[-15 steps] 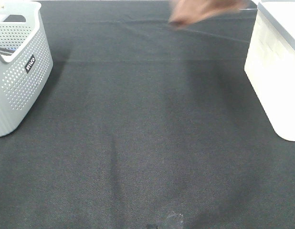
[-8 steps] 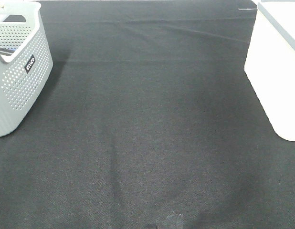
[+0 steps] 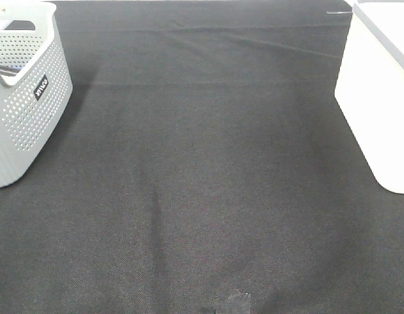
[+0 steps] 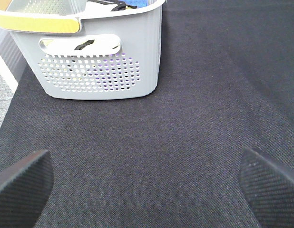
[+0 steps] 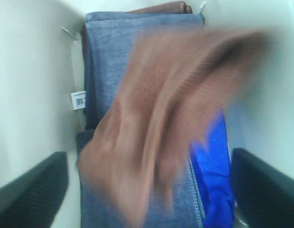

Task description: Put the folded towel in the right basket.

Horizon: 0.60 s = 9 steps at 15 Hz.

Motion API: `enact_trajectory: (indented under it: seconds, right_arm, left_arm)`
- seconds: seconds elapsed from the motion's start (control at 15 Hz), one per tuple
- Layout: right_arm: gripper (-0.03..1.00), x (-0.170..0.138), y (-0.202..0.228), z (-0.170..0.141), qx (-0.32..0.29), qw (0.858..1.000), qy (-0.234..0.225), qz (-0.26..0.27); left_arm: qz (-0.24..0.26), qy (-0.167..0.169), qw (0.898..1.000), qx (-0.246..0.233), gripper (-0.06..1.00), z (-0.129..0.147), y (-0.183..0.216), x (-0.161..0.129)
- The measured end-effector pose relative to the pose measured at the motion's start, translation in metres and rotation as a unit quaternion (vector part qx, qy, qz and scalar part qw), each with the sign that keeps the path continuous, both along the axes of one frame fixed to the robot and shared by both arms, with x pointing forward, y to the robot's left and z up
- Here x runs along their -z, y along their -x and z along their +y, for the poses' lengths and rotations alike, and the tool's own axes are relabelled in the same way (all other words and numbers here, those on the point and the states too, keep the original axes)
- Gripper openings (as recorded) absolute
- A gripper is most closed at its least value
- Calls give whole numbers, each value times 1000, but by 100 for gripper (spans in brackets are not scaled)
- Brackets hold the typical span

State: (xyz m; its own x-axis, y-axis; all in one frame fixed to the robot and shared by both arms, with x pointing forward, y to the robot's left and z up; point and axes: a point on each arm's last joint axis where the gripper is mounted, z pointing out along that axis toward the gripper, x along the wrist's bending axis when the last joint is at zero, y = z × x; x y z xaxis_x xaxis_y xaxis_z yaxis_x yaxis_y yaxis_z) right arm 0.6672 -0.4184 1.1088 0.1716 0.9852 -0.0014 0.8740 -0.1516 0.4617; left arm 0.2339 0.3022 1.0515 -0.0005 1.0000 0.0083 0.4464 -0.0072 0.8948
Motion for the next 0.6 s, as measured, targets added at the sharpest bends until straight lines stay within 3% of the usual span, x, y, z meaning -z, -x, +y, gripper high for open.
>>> enact_trajectory:
  seconds: [0.07, 0.33, 0.47, 0.6]
  right_arm:
    - [95, 1, 0, 0, 2, 1000, 0, 1]
    - [97, 1, -1, 4, -6, 1000, 5, 3]
    - [97, -7, -3, 27, -21, 1000, 11, -5]
    - [97, -30, 2, 70, -60, 998, 22, -31]
  left_arm:
    - [0, 0, 1000, 0, 99, 0, 0, 0]
    - [0, 0, 1000, 0, 99, 0, 0, 0]
    - [0, 0, 1000, 0, 99, 0, 0, 0]
    - [0, -2, 1000, -1, 99, 0, 0, 0]
